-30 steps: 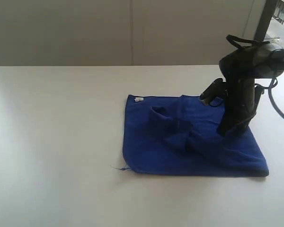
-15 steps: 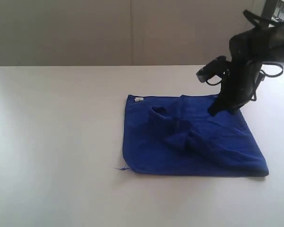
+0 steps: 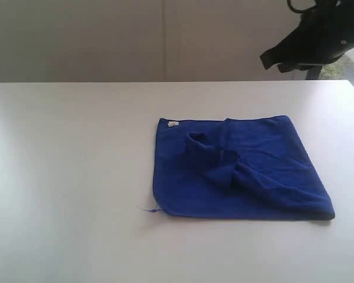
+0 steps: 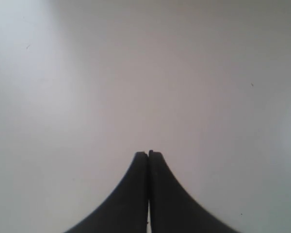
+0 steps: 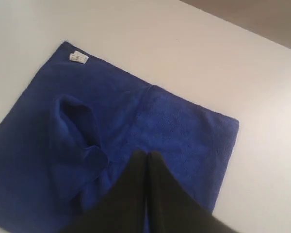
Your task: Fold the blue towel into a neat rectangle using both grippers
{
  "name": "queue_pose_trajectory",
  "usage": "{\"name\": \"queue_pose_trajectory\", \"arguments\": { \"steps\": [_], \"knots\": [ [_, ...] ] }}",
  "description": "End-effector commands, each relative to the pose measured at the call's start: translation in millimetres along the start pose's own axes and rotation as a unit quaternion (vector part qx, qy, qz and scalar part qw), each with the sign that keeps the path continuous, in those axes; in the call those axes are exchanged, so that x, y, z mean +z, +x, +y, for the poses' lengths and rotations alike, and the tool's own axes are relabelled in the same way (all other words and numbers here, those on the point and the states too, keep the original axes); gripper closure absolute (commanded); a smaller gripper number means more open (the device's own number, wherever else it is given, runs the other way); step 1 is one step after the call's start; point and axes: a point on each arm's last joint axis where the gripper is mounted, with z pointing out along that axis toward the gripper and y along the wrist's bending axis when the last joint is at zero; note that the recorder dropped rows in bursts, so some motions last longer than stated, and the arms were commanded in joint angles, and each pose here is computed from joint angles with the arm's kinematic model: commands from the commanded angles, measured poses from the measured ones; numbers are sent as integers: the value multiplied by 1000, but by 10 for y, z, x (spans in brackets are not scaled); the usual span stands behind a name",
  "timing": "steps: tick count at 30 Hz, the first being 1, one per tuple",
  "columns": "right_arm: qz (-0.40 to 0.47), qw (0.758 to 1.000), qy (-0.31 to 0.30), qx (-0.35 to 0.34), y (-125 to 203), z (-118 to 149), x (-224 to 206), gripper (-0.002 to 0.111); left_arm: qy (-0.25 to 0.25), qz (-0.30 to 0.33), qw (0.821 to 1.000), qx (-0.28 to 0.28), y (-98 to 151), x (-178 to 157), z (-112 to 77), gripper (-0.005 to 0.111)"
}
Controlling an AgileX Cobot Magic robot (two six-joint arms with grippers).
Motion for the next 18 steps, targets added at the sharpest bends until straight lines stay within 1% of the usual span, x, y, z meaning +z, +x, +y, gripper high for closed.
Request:
{"name": "queue_pose_trajectory", "arguments": {
  "steps": [1, 7, 10, 15, 18],
  "knots": [
    [-17, 1000, -4, -1, 204, 92, -280, 108, -2, -4, 1000, -2, -21, -5, 5, 107],
    [-47, 999, -6, 7, 345, 173, -485, 108, -2, -4, 1000, -2, -21, -5, 5, 107],
    [-54, 998, -9, 17, 377, 187, -475, 108, -1, -9, 1000, -2, -30, -5, 2, 107],
    [-47, 999, -11, 20, 428, 195, -432, 108, 13, -58, 998, -2, -120, -11, -22, 107],
    [-49, 999, -10, 20, 424, 193, -432, 108, 18, -75, 997, -2, -151, -16, -31, 107]
  ]
}}
